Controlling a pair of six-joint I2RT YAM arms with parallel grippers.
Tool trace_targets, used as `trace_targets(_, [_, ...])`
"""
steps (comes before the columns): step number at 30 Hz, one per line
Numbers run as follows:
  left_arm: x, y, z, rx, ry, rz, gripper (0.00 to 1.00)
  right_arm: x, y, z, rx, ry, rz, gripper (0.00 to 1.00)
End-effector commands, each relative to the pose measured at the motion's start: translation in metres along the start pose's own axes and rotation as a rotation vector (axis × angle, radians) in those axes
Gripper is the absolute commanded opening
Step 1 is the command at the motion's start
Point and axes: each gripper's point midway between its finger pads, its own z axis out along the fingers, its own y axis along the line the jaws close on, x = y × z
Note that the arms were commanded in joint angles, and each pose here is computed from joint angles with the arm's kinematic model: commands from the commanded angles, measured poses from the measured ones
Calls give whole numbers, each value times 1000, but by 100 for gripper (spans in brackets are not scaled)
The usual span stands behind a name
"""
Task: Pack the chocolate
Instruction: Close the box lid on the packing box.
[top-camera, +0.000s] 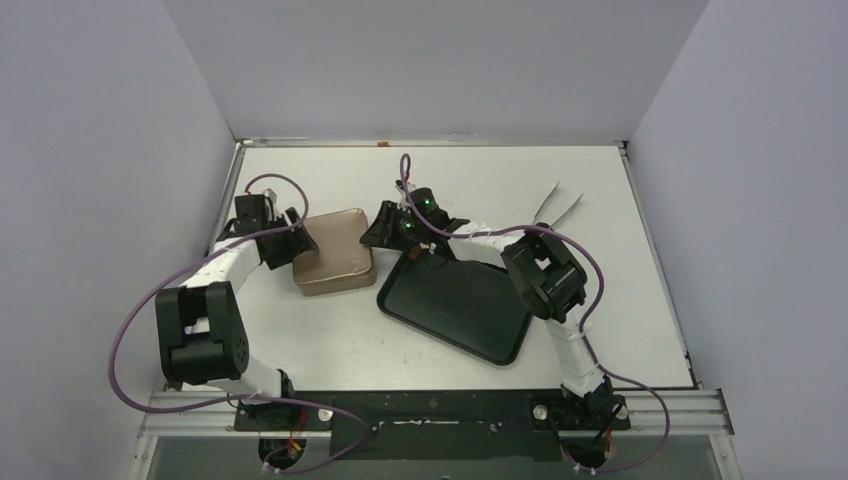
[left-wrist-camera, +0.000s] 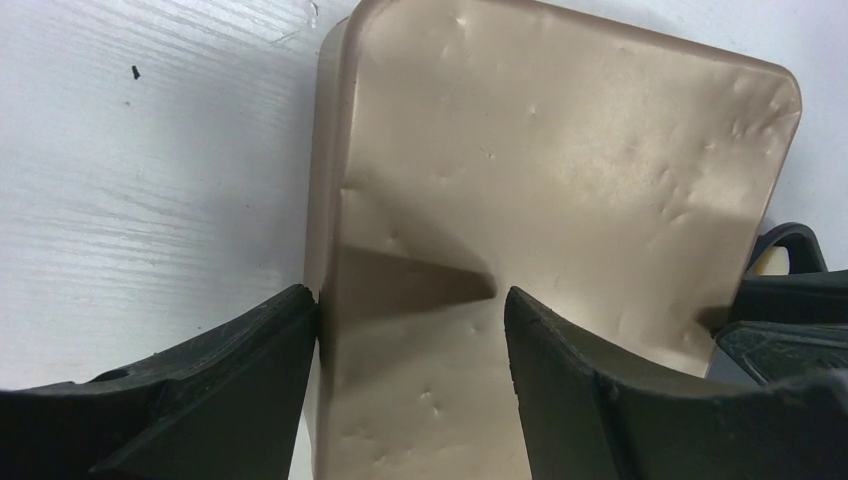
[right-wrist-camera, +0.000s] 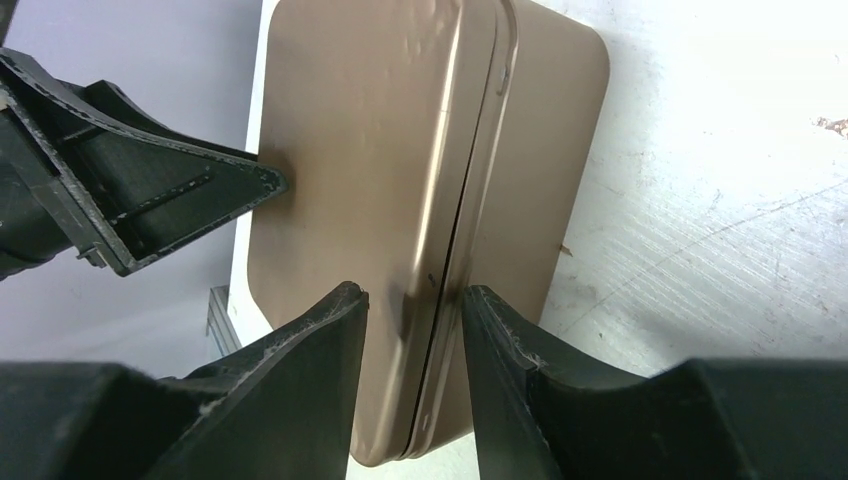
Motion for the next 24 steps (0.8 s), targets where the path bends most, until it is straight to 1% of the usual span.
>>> trace_targets(1, [-13, -14, 2, 70, -16, 16, 66, -20, 28, 4, -54, -41, -73, 41])
trace_targets(4, [-17, -16, 2, 78, -24, 17, 65, -23, 23, 8, -39, -37, -75, 40])
trace_targets(9, [-22, -20, 1, 96, -33, 17, 55, -24, 24, 11, -50, -25, -83, 33])
trace_targets(12, [-27, -24, -4, 103, -51, 16, 51, -23, 28, 11, -64, -18, -89, 32])
trace_targets(19, [-43, -34, -24, 114, -107, 22, 51, -31, 49, -1, -93, -45, -115, 31])
trace_targets(24, [-41, -31, -26, 92, -102, 26, 55, -35, 61, -6, -105, -58, -128, 31])
